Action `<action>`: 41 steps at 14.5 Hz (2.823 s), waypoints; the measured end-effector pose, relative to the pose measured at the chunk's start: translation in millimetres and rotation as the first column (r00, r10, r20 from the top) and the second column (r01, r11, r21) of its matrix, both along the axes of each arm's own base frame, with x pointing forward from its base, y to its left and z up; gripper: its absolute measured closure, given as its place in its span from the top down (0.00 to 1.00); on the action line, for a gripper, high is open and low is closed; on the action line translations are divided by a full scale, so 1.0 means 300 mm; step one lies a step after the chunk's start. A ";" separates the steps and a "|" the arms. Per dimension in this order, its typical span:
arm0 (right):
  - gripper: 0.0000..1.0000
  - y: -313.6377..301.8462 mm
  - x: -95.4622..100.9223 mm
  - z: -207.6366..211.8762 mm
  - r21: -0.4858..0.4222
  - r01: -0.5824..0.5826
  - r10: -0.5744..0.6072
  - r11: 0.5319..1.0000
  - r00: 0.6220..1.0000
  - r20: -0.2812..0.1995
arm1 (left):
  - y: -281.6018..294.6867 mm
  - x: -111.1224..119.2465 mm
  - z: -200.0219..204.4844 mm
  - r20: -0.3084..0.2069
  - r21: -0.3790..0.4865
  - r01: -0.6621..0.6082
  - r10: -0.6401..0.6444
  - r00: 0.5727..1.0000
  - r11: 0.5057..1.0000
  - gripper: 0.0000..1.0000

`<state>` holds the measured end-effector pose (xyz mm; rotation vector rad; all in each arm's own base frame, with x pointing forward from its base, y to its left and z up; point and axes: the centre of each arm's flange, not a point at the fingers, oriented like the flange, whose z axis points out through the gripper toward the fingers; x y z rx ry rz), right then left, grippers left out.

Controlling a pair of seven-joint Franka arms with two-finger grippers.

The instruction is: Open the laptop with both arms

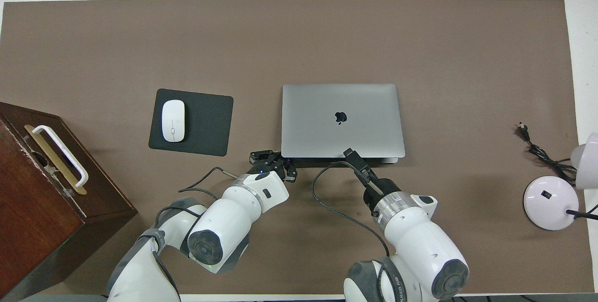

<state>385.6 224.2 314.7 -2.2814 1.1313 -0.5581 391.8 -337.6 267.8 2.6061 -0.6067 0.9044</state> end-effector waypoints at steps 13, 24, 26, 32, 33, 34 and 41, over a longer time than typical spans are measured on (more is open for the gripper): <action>1.00 0.054 0.063 -0.014 0.013 0.002 -0.002 1.000 1.000 0.012 | -0.001 0.000 -0.002 0.010 0.011 0.016 -0.017 1.000 1.000 0.01; 1.00 0.104 0.116 0.026 0.042 -0.005 0.004 0.999 1.000 0.030 | -0.001 0.000 -0.002 0.013 0.015 0.023 -0.023 1.000 1.000 0.01; 1.00 0.118 0.131 0.040 0.051 -0.006 0.005 0.999 0.999 0.038 | -0.001 0.000 -0.002 0.014 0.015 0.023 -0.023 1.000 1.000 0.01; 1.00 0.159 0.177 0.074 0.075 -0.010 0.006 0.997 0.998 0.061 | -0.001 0.000 -0.003 0.015 0.016 0.025 -0.025 1.000 1.000 0.01; 1.00 0.167 0.188 0.085 0.081 -0.011 0.005 0.997 0.998 0.067 | -0.001 0.000 -0.003 0.015 0.016 0.025 -0.025 1.000 1.000 0.01; 1.00 0.176 0.199 0.095 0.088 -0.011 0.004 0.996 0.997 0.074 | -0.001 0.000 -0.003 0.016 0.016 0.025 -0.025 1.000 1.000 0.01; 1.00 0.244 0.288 0.174 0.137 -0.015 -0.003 0.990 0.992 0.125 | -0.001 0.000 -0.004 0.017 0.017 0.026 -0.027 1.000 1.000 0.01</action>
